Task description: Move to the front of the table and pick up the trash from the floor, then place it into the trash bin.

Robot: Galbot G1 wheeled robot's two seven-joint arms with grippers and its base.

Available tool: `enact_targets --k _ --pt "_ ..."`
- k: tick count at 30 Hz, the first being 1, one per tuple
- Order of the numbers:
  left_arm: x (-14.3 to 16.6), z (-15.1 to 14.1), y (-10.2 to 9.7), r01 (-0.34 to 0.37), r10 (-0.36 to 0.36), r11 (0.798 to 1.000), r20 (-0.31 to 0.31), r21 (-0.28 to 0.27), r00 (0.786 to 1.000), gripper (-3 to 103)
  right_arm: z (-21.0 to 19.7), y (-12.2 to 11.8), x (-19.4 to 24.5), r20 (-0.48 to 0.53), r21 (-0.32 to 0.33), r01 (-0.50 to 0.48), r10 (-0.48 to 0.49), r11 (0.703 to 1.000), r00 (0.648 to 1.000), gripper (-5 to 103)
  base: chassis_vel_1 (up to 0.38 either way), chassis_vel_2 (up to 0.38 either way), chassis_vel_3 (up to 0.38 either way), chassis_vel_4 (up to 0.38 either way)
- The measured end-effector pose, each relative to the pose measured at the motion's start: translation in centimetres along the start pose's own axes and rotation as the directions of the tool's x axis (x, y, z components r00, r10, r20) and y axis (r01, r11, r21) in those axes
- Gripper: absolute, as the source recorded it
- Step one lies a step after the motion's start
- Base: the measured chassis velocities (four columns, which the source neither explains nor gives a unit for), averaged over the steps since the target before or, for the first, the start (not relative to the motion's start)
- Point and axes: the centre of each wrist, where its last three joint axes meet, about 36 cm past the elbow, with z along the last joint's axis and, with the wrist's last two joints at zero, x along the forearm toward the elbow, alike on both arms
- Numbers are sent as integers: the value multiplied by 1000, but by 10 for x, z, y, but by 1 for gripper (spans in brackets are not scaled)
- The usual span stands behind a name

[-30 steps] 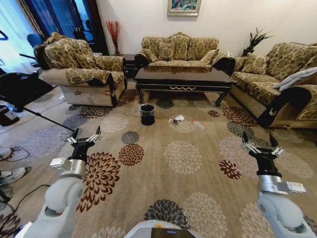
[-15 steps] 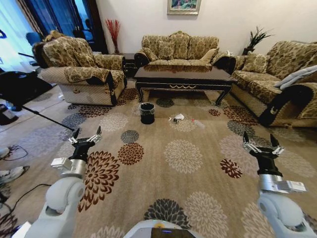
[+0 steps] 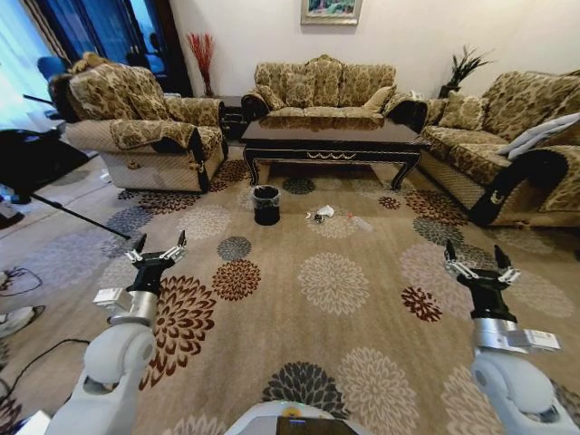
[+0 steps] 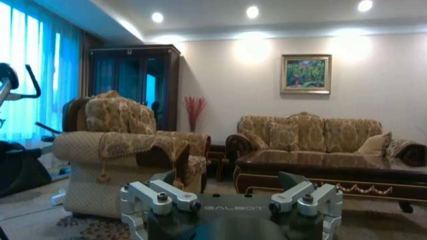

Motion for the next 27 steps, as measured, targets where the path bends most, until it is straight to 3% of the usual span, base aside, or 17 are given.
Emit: enact_targets --k 22,27 --pt "2 -5 -1 0 0 1000 9 -4 1000 100 -3 1 -2 14 -16 -3 3 1000 1000 100 0 0 0 0" --pt "4 -20 -2 -3 3 1000 41 4 999 100 -13 5 -2 42 -25 8 -7 1000 999 100 0 0 0 0"
